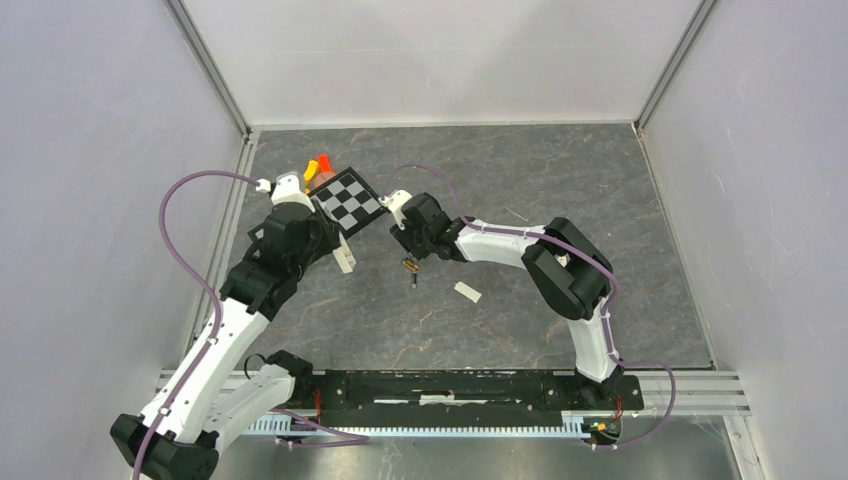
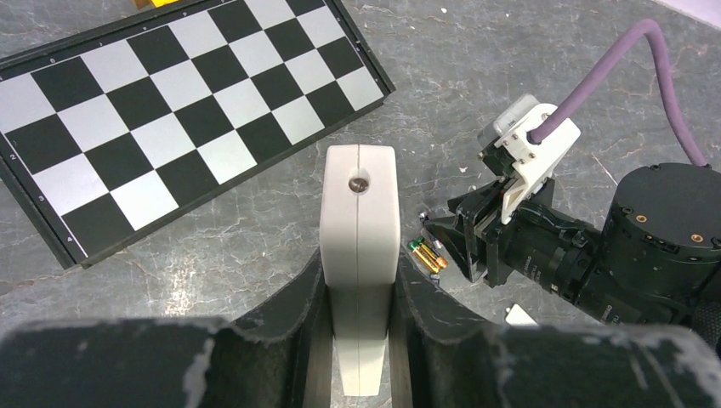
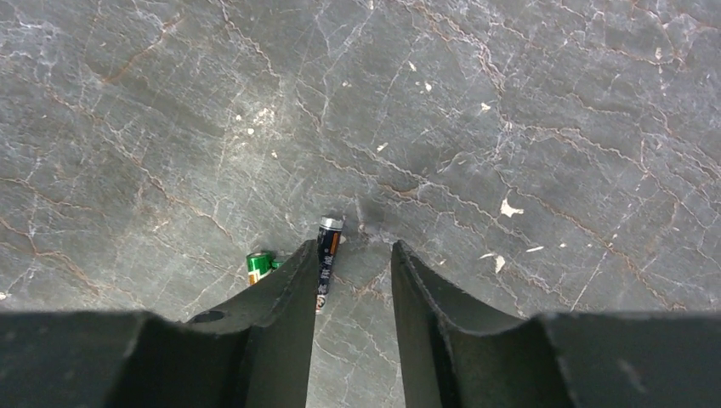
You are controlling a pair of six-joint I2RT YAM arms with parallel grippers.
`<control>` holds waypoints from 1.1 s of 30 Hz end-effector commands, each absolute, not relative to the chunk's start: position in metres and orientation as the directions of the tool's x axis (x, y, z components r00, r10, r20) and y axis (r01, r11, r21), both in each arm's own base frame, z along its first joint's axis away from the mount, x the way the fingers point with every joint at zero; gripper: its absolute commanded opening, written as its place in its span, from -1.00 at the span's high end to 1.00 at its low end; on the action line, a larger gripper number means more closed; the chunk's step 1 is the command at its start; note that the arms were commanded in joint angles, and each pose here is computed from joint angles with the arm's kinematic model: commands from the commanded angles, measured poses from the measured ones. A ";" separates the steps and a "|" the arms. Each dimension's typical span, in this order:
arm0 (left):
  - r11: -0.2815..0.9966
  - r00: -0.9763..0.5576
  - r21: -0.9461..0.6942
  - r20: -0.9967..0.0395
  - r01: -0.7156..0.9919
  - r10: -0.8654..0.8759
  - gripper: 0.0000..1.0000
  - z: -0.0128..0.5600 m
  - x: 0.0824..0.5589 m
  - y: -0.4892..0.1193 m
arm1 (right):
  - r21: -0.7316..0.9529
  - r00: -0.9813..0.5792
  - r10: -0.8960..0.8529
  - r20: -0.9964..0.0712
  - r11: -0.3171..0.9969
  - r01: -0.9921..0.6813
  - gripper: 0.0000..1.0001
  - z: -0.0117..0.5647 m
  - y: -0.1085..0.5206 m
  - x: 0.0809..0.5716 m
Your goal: Load the batteries into the remote control
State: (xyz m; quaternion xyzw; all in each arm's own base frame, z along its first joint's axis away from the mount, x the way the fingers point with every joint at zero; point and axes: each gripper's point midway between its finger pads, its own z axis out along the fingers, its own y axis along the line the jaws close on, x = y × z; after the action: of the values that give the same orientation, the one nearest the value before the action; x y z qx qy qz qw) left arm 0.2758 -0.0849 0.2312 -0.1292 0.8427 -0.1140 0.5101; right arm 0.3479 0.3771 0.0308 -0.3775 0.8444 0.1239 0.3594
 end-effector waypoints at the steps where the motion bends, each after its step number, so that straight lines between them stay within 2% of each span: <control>1: 0.928 -0.396 -0.362 -0.842 -0.088 -0.366 0.96 0.244 0.282 -0.087 | -0.113 -0.437 -0.569 -0.696 0.688 -0.716 0.21 0.033 0.371 0.353; 4: 0.927 -0.397 -0.366 -0.841 -0.086 -0.368 0.96 0.244 0.281 -0.088 | -0.138 -0.444 -0.579 -0.683 0.700 -0.701 0.30 0.031 0.360 0.351; 13: 0.926 -0.404 -0.370 -0.837 -0.079 -0.369 0.96 0.243 0.280 -0.090 | -0.119 -0.451 -0.560 -0.695 0.708 -0.696 0.28 0.037 0.357 0.346; 16: 0.927 -0.401 -0.367 -0.839 -0.079 -0.367 0.96 0.244 0.281 -0.089 | -0.109 -0.441 -0.571 -0.693 0.688 -0.718 0.34 0.040 0.357 0.343; 18: 0.926 -0.402 -0.368 -0.839 -0.077 -0.367 0.96 0.244 0.280 -0.090 | -0.129 -0.413 -0.613 -0.673 0.648 -0.751 0.49 0.038 0.351 0.341; 22: 0.928 -0.407 -0.366 -0.838 -0.072 -0.363 0.96 0.244 0.281 -0.091 | -0.129 -0.330 -0.687 -0.647 0.525 -0.841 0.94 0.035 0.335 0.332; 23: 0.928 -0.409 -0.367 -0.838 -0.070 -0.362 0.96 0.244 0.281 -0.091 | -0.130 -0.302 -0.699 -0.649 0.492 -0.861 0.99 0.037 0.330 0.330; 33: 0.930 -0.429 -0.366 -0.834 -0.043 -0.348 0.96 0.244 0.283 -0.098 | -0.209 0.017 -0.867 -0.498 0.101 -0.973 1.00 0.044 0.279 0.307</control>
State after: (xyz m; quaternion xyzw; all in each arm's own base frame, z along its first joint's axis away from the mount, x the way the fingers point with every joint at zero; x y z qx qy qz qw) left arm 0.2752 -0.0900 0.2260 -0.1219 0.8480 -0.1223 0.5012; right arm 0.3252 0.2872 0.0321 -0.5705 0.7635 0.0951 0.2872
